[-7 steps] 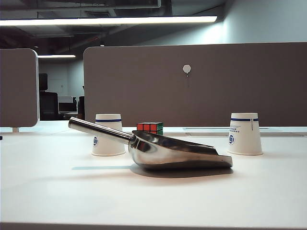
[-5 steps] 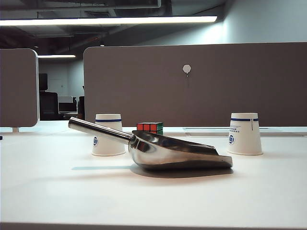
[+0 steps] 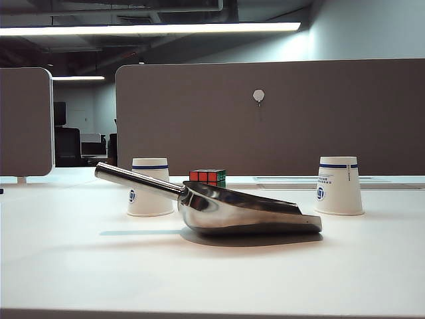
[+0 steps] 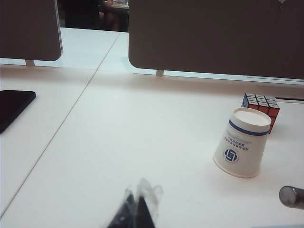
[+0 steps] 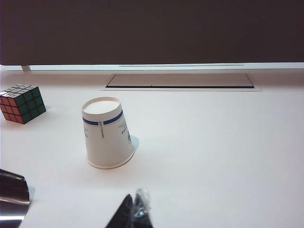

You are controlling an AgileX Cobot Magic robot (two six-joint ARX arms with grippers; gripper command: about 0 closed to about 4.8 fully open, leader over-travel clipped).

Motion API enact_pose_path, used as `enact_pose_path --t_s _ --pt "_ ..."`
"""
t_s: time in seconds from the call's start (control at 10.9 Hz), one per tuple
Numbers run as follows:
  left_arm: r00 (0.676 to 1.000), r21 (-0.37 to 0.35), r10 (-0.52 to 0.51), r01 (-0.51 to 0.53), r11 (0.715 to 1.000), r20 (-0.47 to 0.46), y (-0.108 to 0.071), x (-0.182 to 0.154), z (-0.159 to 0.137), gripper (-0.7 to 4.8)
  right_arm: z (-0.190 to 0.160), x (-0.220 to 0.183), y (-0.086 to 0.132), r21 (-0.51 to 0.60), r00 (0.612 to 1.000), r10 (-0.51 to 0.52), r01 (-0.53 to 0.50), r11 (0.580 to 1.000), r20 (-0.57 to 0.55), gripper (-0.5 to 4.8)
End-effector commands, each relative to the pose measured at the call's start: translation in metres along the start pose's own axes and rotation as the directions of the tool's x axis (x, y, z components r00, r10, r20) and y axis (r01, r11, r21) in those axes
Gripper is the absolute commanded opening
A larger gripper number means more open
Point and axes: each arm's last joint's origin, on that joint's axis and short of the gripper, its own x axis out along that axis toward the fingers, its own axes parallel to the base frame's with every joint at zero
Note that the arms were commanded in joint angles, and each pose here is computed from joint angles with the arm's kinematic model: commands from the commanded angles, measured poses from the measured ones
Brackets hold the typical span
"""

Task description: Carefully pick up the cup on the right and stack it on top of the cup on the left.

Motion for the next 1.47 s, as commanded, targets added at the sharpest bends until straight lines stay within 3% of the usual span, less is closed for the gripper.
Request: enact_pose_path --t_s 0.09,0.18,0.46,0.55,0.64,0.83,1.19,1.29,1.47 --pt "1.000 0.002 -0.001 0.001 1.000 0.009 0.000 0.000 0.001 -0.05 0.002 0.000 0.000 -0.001 1.000 -0.002 0.002 1.000 0.016 -0.01" --pt "0.994 -0.005 -0.110 0.110 0.994 0.016 -0.003 0.000 0.002 -0.05 0.002 0.000 0.000 -0.001 1.000 -0.002 0.002 1.000 0.017 -0.01" --pt "0.981 -0.003 -0.195 0.195 0.981 0.024 -0.006 -0.001 0.004 -0.05 0.002 0.000 0.000 -0.001 1.000 -0.001 0.001 1.000 0.018 -0.01" --pt "0.941 0.005 -0.337 0.337 0.941 0.039 -0.010 -0.002 0.006 -0.05 0.002 0.000 0.000 -0.001 1.000 0.001 -0.001 1.000 0.019 0.00" --pt "0.924 0.010 -0.380 0.380 0.925 0.045 -0.011 -0.003 0.007 -0.05 0.002 0.000 0.000 -0.001 1.000 0.001 -0.001 1.000 0.019 0.00" --pt "0.849 0.027 -0.526 0.525 0.850 0.057 -0.016 -0.005 0.009 -0.05 0.004 0.000 0.000 -0.002 0.999 0.003 -0.003 1.000 0.043 0.00" --pt "0.818 0.031 -0.573 0.572 0.820 0.054 -0.017 -0.006 0.009 -0.05 0.008 0.000 0.000 -0.004 0.997 0.005 -0.005 1.000 0.081 0.00" --pt "0.702 0.045 -0.711 0.709 0.704 0.047 -0.021 -0.009 0.010 -0.05 0.016 -0.001 0.001 -0.008 0.987 0.011 -0.009 1.000 0.162 0.00" --pt "0.679 0.059 -0.731 0.729 0.682 0.066 -0.022 -0.010 0.012 -0.05 0.018 -0.002 0.001 -0.010 0.983 0.013 -0.012 1.000 0.181 0.00"
